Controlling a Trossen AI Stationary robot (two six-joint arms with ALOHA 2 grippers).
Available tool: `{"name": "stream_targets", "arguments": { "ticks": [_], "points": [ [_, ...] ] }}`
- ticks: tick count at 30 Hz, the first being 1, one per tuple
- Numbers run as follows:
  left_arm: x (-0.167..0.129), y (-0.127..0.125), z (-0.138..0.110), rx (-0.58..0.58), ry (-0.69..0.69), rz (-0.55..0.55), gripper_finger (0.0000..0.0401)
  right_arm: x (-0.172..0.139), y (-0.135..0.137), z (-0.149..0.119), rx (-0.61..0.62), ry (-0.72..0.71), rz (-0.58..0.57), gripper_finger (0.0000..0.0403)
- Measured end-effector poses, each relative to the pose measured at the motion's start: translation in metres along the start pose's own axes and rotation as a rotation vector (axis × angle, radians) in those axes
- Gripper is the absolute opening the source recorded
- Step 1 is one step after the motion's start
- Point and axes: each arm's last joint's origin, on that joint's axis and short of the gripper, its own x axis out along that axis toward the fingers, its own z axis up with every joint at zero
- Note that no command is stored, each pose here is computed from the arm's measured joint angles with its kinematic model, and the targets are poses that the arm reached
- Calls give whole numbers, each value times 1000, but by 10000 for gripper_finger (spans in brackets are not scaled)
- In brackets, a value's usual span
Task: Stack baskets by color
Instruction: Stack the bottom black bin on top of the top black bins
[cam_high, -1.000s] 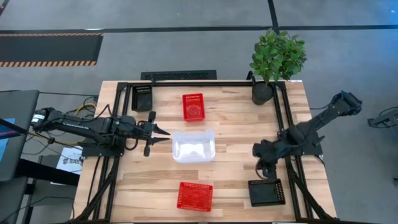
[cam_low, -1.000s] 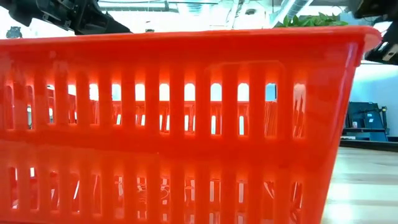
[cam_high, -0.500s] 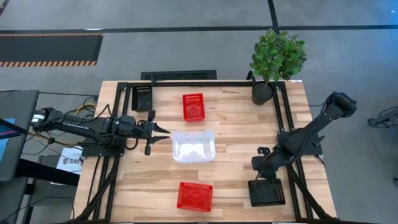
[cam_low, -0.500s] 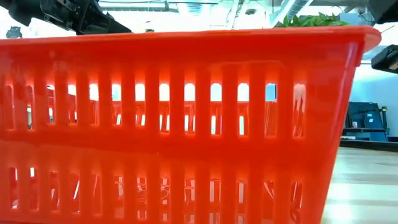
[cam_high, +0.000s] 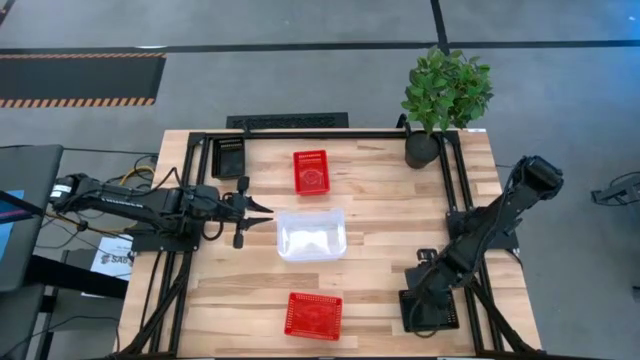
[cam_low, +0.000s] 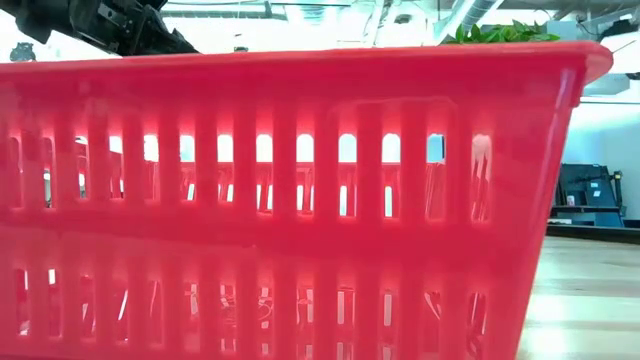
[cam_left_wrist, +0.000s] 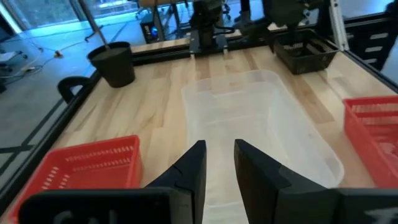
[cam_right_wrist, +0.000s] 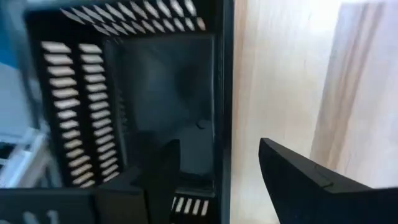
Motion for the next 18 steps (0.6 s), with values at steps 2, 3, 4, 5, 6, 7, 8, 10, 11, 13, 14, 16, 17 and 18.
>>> {"name": "stream_targets", "arguments": {
  "ticks": [2, 3, 4, 5, 6, 7, 8, 10, 11, 13, 14, 16, 17, 18],
  "points": [
    [0, 2, 0, -2, 1, 12, 71, 8, 2, 0, -10, 16, -23, 234],
    [0, 3, 0, -4, 2, 18, 71, 11, 3, 0, -15, 21, -34, 230],
    [0, 4, 0, -5, 3, 22, 71, 14, 3, -1, -20, 29, -43, 224],
    [0, 4, -1, -6, 3, 23, 71, 16, 4, -1, -23, 36, -49, 216],
    [0, 5, -1, -7, 4, 23, 71, 18, 4, -1, -25, 41, -53, 206],
    [0, 6, -1, -8, 4, 21, 71, 20, 5, -1, -28, 41, -55, 193],
    [0, 6, -1, -9, 3, 18, 71, 21, 5, -1, -29, 41, -56, 178],
    [0, 7, -1, -8, 3, 16, 71, 22, 6, 0, -30, 38, -55, 141],
    [0, 8, -1, -8, 4, 18, 71, 23, 5, 0, -30, 39, -57, 119],
    [1, 9, -1, -8, 4, 23, 71, 22, 6, 0, -42, 36, -54, 72],
    [1, 9, -1, -7, 4, 24, 71, 21, 5, 0, -46, 33, -52, 48],
    [1, 9, -1, -7, 4, 24, 71, 17, 4, 0, -55, 28, -46, 15],
    [1, 9, -1, -12, 4, 24, 71, 13, 3, 1, -57, 19, -38, 13],
    [1, 9, -1, -21, 4, 24, 71, 10, 2, 2, -51, 7, -30, 16]
  ]
}}
